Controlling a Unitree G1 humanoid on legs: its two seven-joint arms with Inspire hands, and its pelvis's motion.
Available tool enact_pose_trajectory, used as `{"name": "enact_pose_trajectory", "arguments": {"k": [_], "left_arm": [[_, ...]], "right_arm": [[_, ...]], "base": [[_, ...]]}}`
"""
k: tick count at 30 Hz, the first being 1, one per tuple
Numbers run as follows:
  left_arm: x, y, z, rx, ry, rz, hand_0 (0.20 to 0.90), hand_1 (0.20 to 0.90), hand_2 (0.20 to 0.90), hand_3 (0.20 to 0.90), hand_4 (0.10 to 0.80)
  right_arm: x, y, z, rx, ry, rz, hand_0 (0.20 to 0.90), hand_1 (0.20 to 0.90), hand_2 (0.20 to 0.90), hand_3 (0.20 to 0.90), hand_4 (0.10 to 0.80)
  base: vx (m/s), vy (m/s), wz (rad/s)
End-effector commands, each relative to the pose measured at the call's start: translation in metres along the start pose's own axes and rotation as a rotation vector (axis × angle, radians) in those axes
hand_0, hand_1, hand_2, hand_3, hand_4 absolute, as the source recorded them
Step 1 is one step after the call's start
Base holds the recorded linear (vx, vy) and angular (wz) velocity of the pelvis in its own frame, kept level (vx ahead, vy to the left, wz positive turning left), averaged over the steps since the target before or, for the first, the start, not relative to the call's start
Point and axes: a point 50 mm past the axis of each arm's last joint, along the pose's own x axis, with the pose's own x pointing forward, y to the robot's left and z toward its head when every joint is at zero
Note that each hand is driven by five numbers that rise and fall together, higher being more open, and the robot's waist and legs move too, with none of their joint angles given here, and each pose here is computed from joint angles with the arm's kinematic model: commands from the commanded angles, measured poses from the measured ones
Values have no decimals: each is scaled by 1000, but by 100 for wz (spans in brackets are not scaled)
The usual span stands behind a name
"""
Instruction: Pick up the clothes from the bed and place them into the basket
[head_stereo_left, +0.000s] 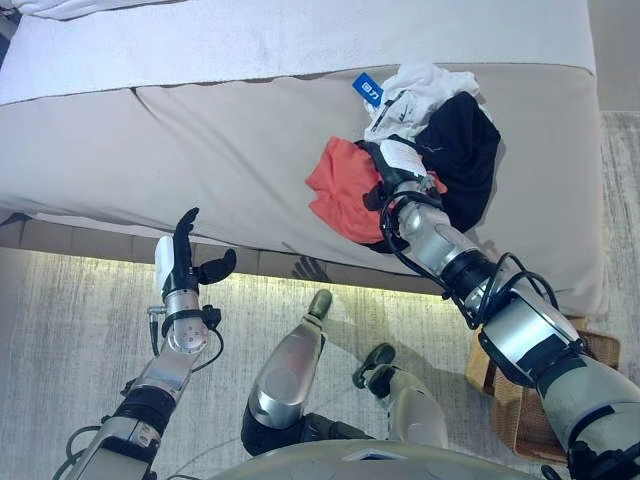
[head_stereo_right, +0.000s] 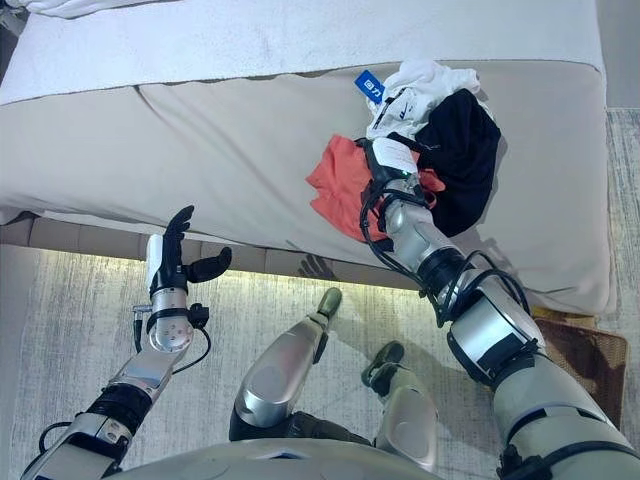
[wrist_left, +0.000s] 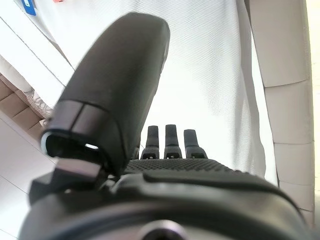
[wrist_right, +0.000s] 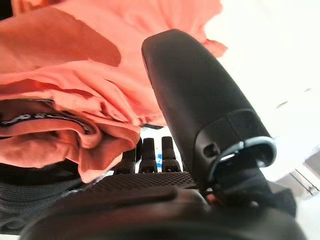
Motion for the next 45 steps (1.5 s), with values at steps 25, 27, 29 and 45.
{"name": "enact_pose_trajectory", "arguments": {"k": [25, 27, 29, 45], "left_arm": [[12, 6, 51, -71, -263, -14, 900, 900, 900, 900, 800], [13, 6, 52, -71, -261, -13, 900, 900, 900, 900, 800], [13, 6, 52, -71, -261, -13, 900, 900, 900, 900, 800], [6, -1, 25, 23, -134, -62, 900, 900, 900, 900, 800]], "right_arm": [[24, -66, -8, -57, -9, -178, 599, 599, 599, 549, 449], [24, -66, -5, -32, -30, -205, 300, 300, 300, 200, 100], [23, -69, -2, -12, -50, -226, 300, 300, 300, 200, 100], [14, -82, 7, 132, -156, -306, 300, 300, 300, 200, 100]], "base": [[-60, 19, 5], [0, 0, 0], [0, 0, 0], [51, 2, -13]]}}
